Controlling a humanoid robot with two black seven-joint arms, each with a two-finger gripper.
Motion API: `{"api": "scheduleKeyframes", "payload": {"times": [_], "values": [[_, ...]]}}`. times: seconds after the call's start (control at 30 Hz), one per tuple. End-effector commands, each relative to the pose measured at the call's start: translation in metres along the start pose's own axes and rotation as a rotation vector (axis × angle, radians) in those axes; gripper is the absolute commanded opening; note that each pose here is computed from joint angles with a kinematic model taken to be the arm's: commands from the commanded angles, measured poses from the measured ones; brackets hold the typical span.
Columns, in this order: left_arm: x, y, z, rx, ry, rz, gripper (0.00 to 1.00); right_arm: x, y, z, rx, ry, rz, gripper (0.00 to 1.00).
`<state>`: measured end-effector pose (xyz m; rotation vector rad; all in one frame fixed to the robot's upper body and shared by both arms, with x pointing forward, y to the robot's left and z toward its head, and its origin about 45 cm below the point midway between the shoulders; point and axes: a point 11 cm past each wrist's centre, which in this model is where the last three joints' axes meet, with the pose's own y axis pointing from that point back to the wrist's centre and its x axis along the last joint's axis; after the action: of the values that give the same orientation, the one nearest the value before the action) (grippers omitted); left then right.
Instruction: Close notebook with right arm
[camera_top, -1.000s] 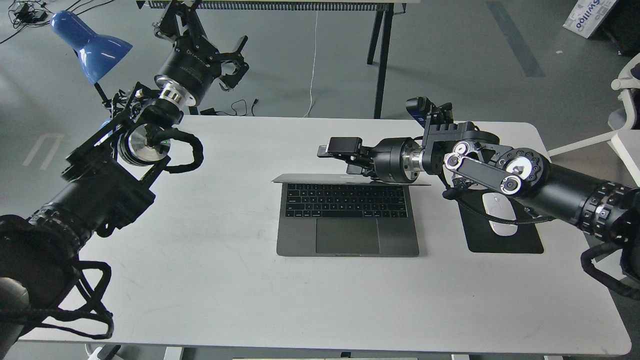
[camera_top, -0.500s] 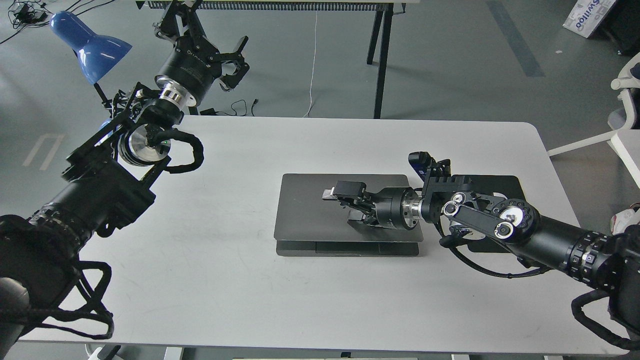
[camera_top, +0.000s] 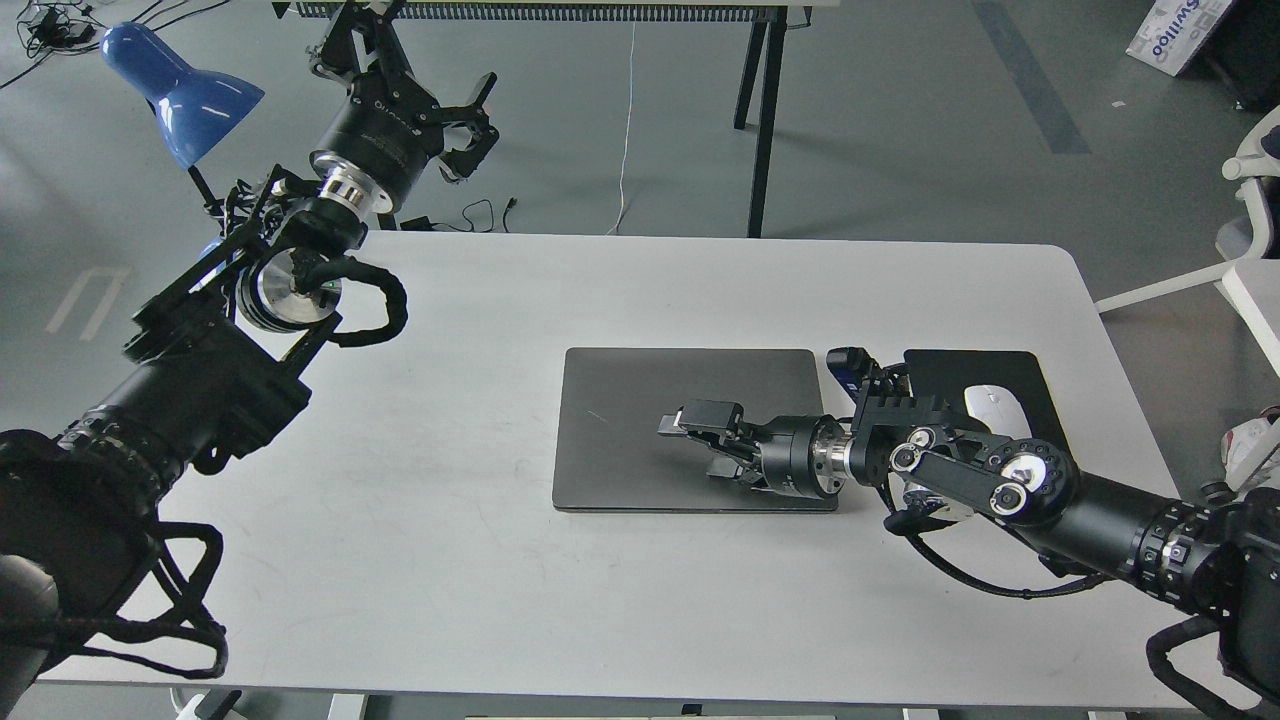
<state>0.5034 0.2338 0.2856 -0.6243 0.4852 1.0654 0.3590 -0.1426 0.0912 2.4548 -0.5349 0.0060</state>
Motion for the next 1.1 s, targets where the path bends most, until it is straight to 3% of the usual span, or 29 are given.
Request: {"api": "scheduleKeyframes", "payload": {"times": [0.0,0.3,0.47,0.63,0.73,0.87,1.07], "values": [[0.0,0.0,0.0,0.0,0.0,-0.001,1.0,-0.001,0.0,0.003,-0.008,0.002,-0.003,1.0],[0.0,0.0,0.0,0.0,0.0,0.001,1.0,0.008,0.005,-0.018,0.051,-0.003,0.02,1.0],[0.001,0.001,0.0,0.0,-0.001,0.001,1.0,0.049,0.044,-0.056,0.15,0.027,0.104,1.0],[0.001,0.001,0.0,0.0,-0.001,0.001,1.0,0.109,0.101,-0.099,0.313,0.002,0.29,1.0],[0.001,0.001,0.0,0.001,-0.001,0.001,1.0,0.143,0.139,-0.127,0.489,-0.088,0.417,1.0],[0.001,0.001,0.0,0.002,-0.002,0.001,1.0,0.17,0.181,-0.141,0.726,-0.288,0.522,1.0],[0.0,0.0,0.001,-0.001,-0.001,0.0,1.0,0.2,0.223,-0.123,0.865,-0.489,0.649,1.0]]}}
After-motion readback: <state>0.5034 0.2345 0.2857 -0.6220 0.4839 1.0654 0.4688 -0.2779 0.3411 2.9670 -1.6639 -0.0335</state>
